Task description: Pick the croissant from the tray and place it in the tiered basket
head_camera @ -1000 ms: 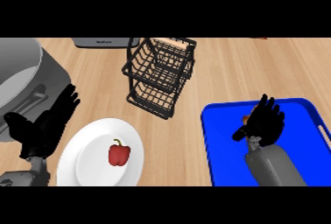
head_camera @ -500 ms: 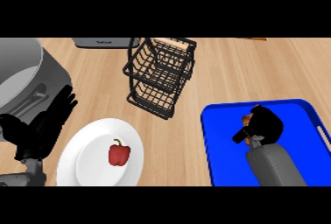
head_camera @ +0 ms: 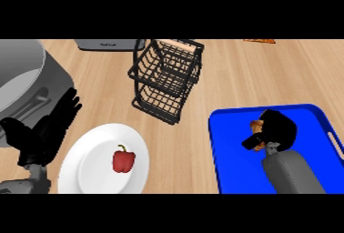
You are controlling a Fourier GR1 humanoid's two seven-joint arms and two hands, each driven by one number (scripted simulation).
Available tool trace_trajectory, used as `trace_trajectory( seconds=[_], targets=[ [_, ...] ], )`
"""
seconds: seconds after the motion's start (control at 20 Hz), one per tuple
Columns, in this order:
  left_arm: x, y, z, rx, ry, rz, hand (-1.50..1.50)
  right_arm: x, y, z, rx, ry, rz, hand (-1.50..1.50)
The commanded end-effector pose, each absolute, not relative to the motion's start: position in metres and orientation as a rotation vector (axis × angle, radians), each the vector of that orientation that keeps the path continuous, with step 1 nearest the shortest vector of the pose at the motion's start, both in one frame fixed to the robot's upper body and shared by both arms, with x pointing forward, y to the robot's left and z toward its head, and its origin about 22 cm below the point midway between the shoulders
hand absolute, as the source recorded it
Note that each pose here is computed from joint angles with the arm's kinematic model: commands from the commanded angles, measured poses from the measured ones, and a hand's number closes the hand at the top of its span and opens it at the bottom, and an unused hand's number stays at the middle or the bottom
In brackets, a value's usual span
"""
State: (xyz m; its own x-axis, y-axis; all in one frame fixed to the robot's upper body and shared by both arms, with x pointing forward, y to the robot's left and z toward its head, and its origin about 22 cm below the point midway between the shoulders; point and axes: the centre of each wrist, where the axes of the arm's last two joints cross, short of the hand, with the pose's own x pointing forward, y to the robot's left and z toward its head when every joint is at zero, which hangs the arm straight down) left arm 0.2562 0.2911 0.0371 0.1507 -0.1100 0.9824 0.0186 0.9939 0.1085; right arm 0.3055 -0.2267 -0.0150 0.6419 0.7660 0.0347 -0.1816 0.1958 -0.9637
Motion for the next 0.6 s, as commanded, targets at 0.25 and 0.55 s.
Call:
trace_trajectory(
  seconds=[0.25, 0.55],
  targets=[
    [0.255, 0.301, 0.038, 0.095, -1.424, -0.072, 0.00, 0.258, -0.304, 0.003, -1.131, -0.929, 1.096, 1.50],
    [0.255, 0.291, 0.035, 0.100, -1.423, -0.069, 0.00, 0.253, -0.294, 0.049, -1.236, -1.348, 0.800, 1.50]
  ],
)
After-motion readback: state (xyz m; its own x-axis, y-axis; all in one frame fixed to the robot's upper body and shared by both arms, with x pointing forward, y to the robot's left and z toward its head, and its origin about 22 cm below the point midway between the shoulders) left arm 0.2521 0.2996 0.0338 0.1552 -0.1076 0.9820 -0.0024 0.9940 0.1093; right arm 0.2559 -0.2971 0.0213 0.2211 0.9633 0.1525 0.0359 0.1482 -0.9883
